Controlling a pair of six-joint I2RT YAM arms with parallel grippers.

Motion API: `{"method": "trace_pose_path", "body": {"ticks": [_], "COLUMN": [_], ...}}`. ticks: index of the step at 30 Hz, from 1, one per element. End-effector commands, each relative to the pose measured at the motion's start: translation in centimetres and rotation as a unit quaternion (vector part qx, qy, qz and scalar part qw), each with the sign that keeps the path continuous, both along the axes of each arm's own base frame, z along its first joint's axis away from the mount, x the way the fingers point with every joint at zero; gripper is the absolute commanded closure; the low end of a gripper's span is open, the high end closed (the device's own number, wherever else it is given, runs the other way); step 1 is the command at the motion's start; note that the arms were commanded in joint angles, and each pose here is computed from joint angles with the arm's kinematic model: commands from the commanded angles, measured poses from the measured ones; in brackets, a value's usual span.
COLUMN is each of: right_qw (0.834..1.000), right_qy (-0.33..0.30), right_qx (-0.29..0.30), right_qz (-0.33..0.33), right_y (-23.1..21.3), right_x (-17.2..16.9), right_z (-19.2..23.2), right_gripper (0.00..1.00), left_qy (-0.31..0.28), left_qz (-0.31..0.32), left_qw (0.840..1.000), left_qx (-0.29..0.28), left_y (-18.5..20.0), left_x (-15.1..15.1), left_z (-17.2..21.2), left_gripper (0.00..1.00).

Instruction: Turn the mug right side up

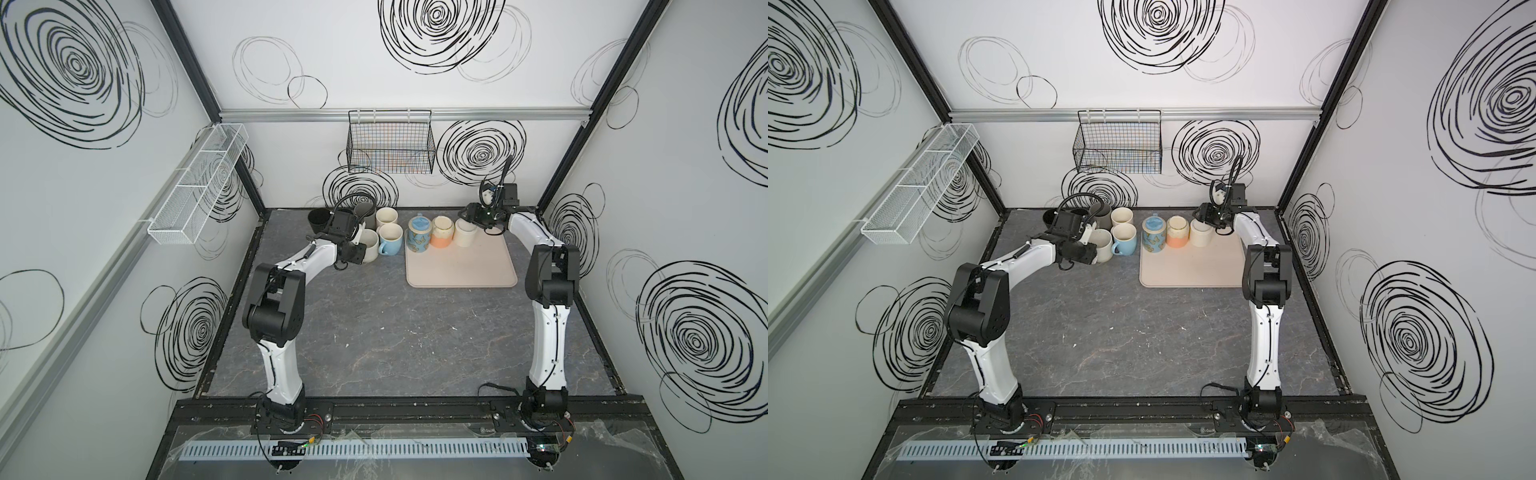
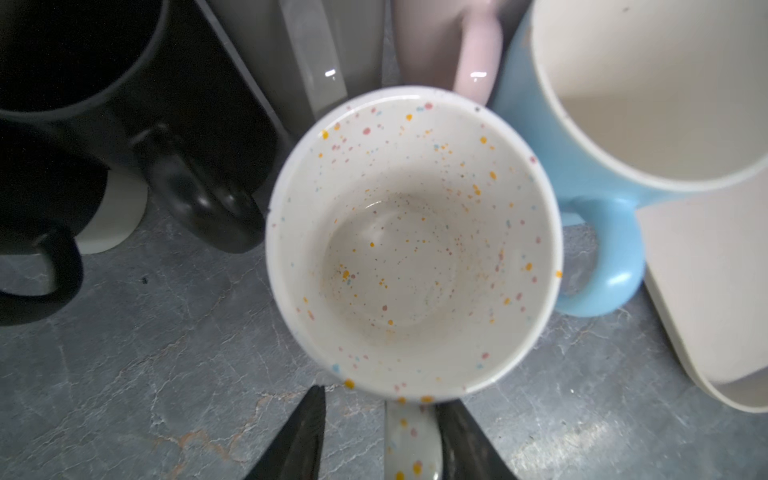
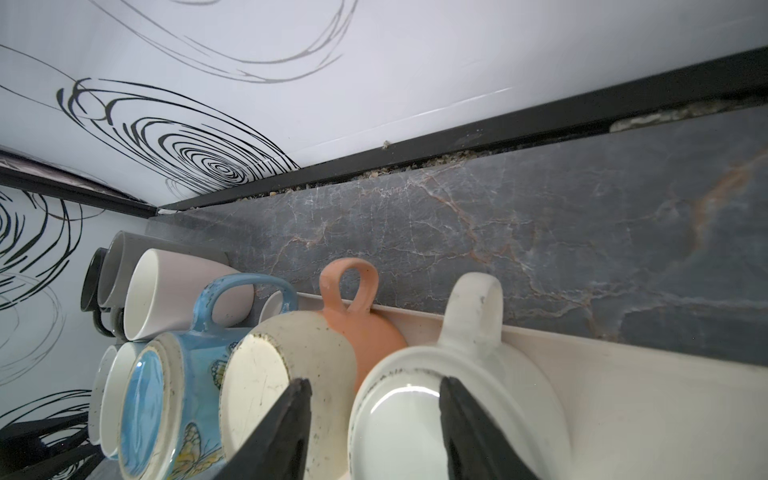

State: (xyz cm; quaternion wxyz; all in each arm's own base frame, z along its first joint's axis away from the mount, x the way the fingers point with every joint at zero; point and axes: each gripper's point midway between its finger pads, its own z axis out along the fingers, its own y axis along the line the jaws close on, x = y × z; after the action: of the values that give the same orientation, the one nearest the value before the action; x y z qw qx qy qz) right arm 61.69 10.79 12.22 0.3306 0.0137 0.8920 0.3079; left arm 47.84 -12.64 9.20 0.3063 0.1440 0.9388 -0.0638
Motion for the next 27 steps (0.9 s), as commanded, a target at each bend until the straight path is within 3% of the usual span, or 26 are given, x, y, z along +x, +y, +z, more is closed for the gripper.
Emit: {"method": "trace_pose_path", "body": {"ticks": [1, 13, 18, 27], "right_qw": [1.000, 0.992, 0.984, 0.977], "right_qy": [0.010, 0.069, 0.095, 0.112], "right_qx": [-0.019, -0.103, -0.150, -0.176], "right_qz": [0.014, 0.033, 0.030, 0.050], "right_y": [-0.4, -0.1, -0.2, 0.9], "right_x": [0.1, -4.2, -6.8, -12.3], "right_z": [-1.2, -4.5, -6.0, -7.2], "right_gripper": [0.46, 0.50, 0.56, 0.67], "left_qy": [-0.044, -0.070, -0.079, -0.096], "left_qz": [0.003, 0.011, 0.004, -0.015], "left_qw": [0.999, 0.996, 0.995, 0.993], "left_qx": [-0.031, -0.057, -0.059, -0.070], "left_y": [-0.1, -0.3, -0.8, -3.3], "left_x": [-0.1, -4.0, -5.5, -7.5], "left_z": [3.3, 6.0, 7.2, 9.2], "left_gripper": [0.53, 0.51, 0.50, 0.49]}}
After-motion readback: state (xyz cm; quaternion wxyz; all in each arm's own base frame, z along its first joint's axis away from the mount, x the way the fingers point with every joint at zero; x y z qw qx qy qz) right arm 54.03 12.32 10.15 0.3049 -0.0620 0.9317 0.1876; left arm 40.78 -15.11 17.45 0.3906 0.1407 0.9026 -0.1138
